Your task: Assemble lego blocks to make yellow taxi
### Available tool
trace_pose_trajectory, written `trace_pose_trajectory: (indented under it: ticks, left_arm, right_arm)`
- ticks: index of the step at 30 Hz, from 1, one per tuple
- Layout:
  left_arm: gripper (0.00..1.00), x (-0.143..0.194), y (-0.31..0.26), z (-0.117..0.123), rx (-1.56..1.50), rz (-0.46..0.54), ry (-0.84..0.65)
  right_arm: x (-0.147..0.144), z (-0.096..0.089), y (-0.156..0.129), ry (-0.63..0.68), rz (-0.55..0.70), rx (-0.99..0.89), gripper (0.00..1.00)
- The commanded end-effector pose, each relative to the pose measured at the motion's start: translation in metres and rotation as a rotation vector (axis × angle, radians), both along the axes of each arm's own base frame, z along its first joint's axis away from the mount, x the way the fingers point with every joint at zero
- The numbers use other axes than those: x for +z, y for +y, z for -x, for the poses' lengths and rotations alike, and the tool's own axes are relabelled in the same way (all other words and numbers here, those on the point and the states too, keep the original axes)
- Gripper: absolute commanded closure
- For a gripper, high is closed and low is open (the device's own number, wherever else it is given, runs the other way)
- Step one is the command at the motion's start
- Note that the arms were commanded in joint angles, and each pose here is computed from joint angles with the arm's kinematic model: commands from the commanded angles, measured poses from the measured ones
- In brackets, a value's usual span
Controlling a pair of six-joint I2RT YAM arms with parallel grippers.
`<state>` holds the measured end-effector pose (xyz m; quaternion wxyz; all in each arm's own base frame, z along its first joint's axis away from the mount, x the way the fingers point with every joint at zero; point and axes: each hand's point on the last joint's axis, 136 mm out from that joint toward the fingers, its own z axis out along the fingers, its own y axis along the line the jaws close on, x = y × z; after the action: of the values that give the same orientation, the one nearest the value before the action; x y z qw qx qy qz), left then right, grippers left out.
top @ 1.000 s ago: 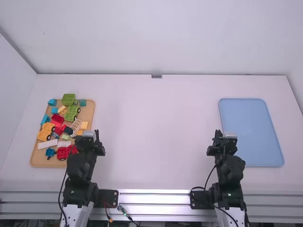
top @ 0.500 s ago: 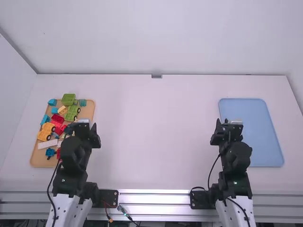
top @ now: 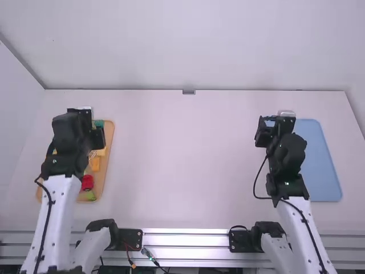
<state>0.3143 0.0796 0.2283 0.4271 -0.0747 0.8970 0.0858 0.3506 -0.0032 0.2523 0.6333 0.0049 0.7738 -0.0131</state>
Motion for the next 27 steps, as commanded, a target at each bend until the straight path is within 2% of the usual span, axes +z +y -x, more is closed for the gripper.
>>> trace_pose_trajectory:
  ticks: [1,6,7,12,14,17,22,25,27]
  left_arm:
    - [0.38,0.008,0.016,-0.012,0.029,0.008,0.023]
    - [0.27,-0.008,0.045,-0.029,0.066,0.01,0.155]
    - [0.27,-0.01,0.046,-0.029,0.066,0.013,0.161]
    - [0.18,-0.026,0.069,-0.048,-0.019,-0.069,0.291]
    - [0.16,-0.031,0.074,-0.05,-0.036,-0.075,0.323]
    - [0.11,-0.045,0.076,-0.054,-0.193,-0.119,0.426]
    - [0.06,-0.058,0.092,-0.056,-0.294,-0.178,0.517]
    - [0.03,-0.061,0.119,-0.074,-0.231,-0.255,0.495]
    - [0.03,-0.062,0.126,-0.077,-0.218,-0.274,0.496]
  right_arm:
    - [0.019,-0.018,-0.001,-0.025,-0.001,-0.011,0.37]
    - [0.024,-0.052,-0.001,-0.012,0.002,-0.02,0.27]
    - [0.024,-0.054,-0.001,-0.012,0.001,-0.021,0.27]
    - [0.024,-0.088,-0.002,-0.007,0.004,-0.028,0.18]
    - [0.024,-0.095,-0.002,-0.011,0.004,-0.03,0.16]
    - [0.024,-0.114,-0.002,-0.019,0.004,-0.034,0.11]
    - [0.02,-0.132,-0.002,-0.017,0.006,-0.038,0.06]
    - [0.019,-0.142,-0.002,-0.021,0.006,-0.04,0.03]
    - [0.019,-0.144,-0.002,-0.027,0.006,-0.04,0.03]
